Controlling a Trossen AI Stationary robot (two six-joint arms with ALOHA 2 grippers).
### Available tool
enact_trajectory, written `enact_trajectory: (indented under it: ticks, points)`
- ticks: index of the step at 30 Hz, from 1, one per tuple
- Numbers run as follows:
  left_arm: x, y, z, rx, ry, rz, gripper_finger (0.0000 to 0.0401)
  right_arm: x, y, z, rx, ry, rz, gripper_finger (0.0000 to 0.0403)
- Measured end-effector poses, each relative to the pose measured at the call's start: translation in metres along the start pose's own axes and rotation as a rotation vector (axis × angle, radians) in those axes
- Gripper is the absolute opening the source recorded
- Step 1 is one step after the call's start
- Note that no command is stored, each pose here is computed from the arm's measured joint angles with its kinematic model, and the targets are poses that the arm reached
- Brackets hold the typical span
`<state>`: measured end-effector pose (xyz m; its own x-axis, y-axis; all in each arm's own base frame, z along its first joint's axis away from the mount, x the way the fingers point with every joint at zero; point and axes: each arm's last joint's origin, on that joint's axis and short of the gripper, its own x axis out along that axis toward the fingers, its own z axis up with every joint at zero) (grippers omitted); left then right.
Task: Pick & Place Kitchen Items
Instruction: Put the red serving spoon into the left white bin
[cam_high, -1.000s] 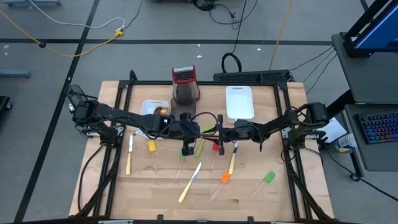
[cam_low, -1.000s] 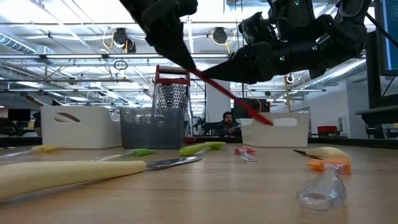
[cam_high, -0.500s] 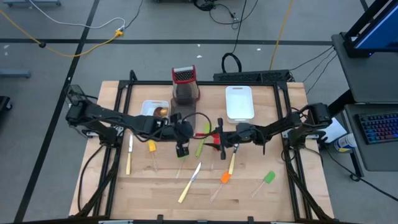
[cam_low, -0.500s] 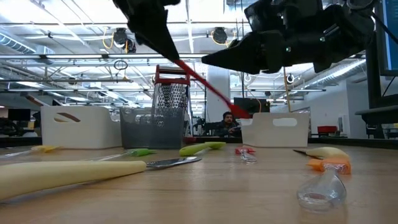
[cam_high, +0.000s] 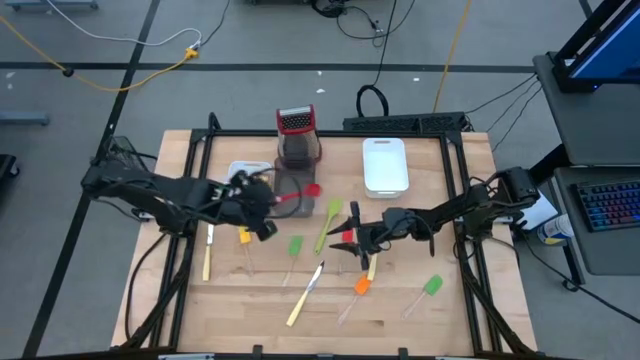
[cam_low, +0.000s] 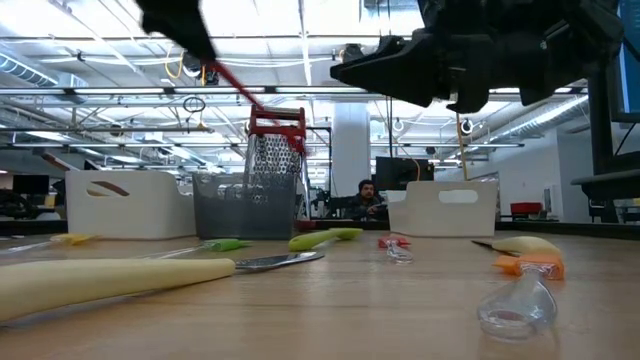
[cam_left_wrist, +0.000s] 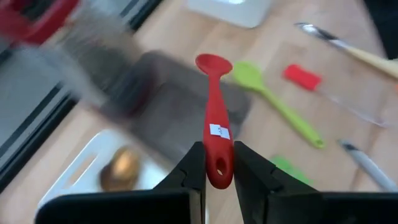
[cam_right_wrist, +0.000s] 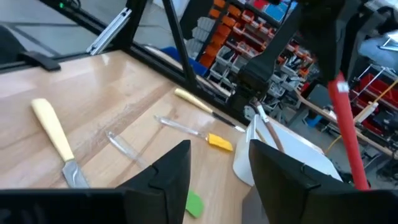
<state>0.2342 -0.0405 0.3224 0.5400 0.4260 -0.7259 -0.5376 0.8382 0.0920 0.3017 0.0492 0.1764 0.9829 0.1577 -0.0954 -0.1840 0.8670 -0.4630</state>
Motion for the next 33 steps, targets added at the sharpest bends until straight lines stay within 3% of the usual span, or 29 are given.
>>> enact_trajectory:
  ticks: [15,27,33]
  points:
    - [-0.034,0.041,-0.043,-0.283,0.208,0.33,0.0053,0.0,0.0,-0.002,0.0,0.016,0.004,0.0157]
    - [0.001,0.036,-0.074,-0.353,0.257,0.431,0.0055,0.0,0.0,-0.002,0.0,0.016,0.005,0.0157]
    - [0.017,0.037,-0.074,-0.369,0.255,0.405,0.0056,0.0,0.0,-0.002,0.0,0.016,0.005,0.0157]
